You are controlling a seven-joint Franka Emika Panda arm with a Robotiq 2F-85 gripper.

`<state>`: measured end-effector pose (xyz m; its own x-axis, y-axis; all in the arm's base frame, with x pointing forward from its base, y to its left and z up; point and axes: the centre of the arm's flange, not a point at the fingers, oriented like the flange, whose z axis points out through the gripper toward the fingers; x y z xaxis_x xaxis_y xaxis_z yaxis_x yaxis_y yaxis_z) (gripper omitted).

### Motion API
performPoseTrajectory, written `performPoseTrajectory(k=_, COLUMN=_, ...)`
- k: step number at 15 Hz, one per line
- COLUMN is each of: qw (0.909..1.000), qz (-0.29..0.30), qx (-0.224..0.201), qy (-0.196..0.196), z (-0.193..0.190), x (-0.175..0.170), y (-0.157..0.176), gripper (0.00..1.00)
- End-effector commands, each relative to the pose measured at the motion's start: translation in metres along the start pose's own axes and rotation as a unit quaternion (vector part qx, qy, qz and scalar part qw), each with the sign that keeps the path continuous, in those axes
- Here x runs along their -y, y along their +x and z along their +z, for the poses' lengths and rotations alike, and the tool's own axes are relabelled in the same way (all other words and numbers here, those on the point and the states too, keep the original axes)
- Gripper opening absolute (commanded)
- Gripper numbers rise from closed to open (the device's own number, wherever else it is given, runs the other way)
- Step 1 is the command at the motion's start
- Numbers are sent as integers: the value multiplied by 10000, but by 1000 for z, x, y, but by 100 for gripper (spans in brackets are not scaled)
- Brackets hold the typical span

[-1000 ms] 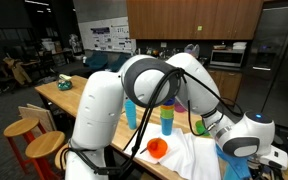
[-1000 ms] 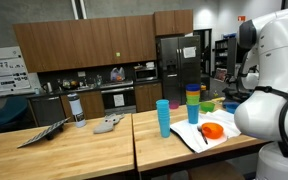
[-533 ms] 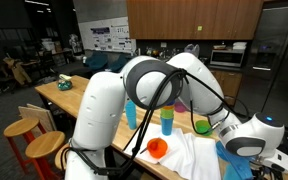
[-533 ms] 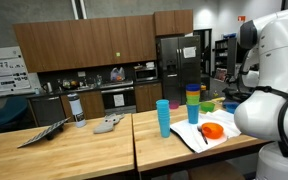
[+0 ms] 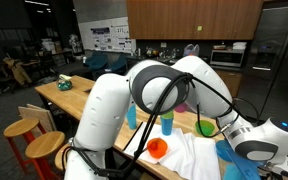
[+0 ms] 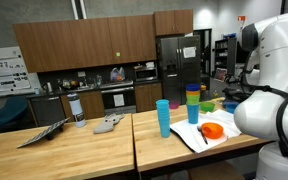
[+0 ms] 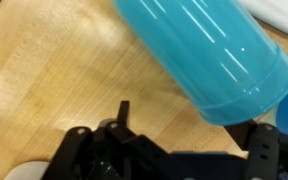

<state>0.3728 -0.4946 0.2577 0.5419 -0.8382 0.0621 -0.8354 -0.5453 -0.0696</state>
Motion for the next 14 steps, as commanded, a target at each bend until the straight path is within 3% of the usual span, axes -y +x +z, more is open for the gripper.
performPoseTrajectory(k=1, qw=9999, qz=-25, qx=73, qy=70, z=1, x=-6, y=13, gripper=61)
performPoseTrajectory(k=9, qw=10000, qz=11, qx=89, qy=22, z=13, x=-3, y=16, gripper=1)
performPoseTrajectory(k=14, qw=10000, qz=-15, qx=88, qy=-7, z=18, x=4, y=19, gripper=0)
